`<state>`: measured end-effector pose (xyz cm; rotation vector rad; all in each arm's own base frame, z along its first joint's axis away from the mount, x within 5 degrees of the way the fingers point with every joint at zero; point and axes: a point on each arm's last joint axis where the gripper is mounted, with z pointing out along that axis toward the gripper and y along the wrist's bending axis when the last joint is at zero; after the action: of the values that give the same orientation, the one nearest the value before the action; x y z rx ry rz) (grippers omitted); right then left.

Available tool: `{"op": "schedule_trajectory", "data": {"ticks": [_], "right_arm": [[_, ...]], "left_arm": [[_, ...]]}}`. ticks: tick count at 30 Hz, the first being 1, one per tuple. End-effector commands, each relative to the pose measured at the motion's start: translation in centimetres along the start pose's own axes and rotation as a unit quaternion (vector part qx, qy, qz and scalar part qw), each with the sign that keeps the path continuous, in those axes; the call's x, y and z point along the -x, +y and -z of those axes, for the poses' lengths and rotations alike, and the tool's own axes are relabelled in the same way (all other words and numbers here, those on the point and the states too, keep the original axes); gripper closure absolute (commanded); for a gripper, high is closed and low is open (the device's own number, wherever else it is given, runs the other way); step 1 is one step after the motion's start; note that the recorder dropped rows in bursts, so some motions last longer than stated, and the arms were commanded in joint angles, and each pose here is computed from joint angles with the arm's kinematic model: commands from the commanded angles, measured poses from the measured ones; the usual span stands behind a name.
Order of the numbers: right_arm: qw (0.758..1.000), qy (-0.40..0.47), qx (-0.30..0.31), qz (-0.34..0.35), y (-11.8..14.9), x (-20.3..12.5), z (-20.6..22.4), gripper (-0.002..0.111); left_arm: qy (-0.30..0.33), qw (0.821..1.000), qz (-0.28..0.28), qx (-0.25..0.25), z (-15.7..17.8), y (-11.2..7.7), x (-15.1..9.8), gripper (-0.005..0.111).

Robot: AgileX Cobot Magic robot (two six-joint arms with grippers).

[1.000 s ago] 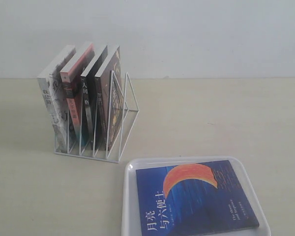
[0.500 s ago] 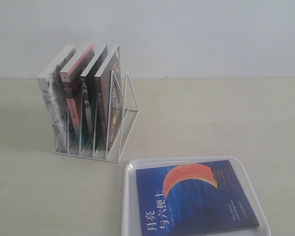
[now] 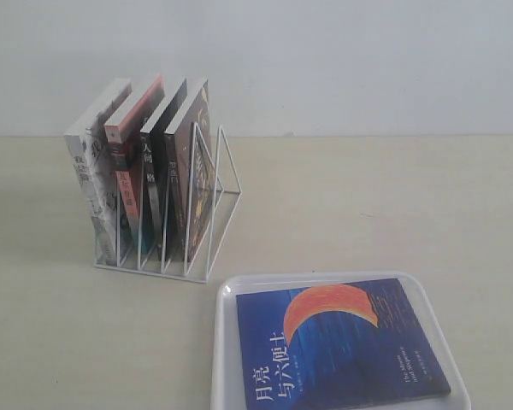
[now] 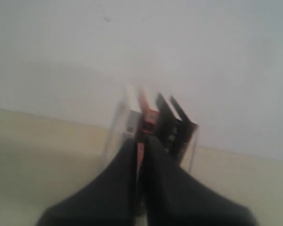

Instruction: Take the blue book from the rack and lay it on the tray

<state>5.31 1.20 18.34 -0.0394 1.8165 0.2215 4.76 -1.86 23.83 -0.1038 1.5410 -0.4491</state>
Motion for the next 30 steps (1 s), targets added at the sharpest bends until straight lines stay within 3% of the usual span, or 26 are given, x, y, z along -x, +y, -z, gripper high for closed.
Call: {"op": "schedule_trajectory", "data": {"ticks": [1,5,10,16,21,30], "right_arm": [[1.000,-0.006,-0.003,0.001,0.0,0.1,0.0,0.108],[1.000,-0.006,-0.003,0.001,0.0,0.1,0.0,0.108],[1.000,-0.006,-0.003,0.001,0.0,0.1,0.0,0.108],[1.000,-0.006,-0.003,0.001,0.0,0.1,0.0,0.108],[1.000,-0.006,-0.003,0.001,0.0,0.1,0.0,0.108],[1.000,-0.007,-0.003,0.001,0.0,0.1,0.0,0.108]], "left_arm": [[-0.003,0.997,-0.042,0.063,0.1,1.2,0.0,0.102],[0.013,0.990,-0.113,0.088,0.0,1.9,-0.8,0.102],[0.011,0.985,-0.145,0.097,-0.4,2.9,-2.6,0.102],[0.048,0.984,-0.142,0.101,-0.3,3.1,-3.3,0.102],[0.093,0.973,-0.179,0.111,-0.1,3.4,-4.0,0.102],[0.126,0.974,-0.143,0.120,0.0,3.6,-4.6,0.102]]}}
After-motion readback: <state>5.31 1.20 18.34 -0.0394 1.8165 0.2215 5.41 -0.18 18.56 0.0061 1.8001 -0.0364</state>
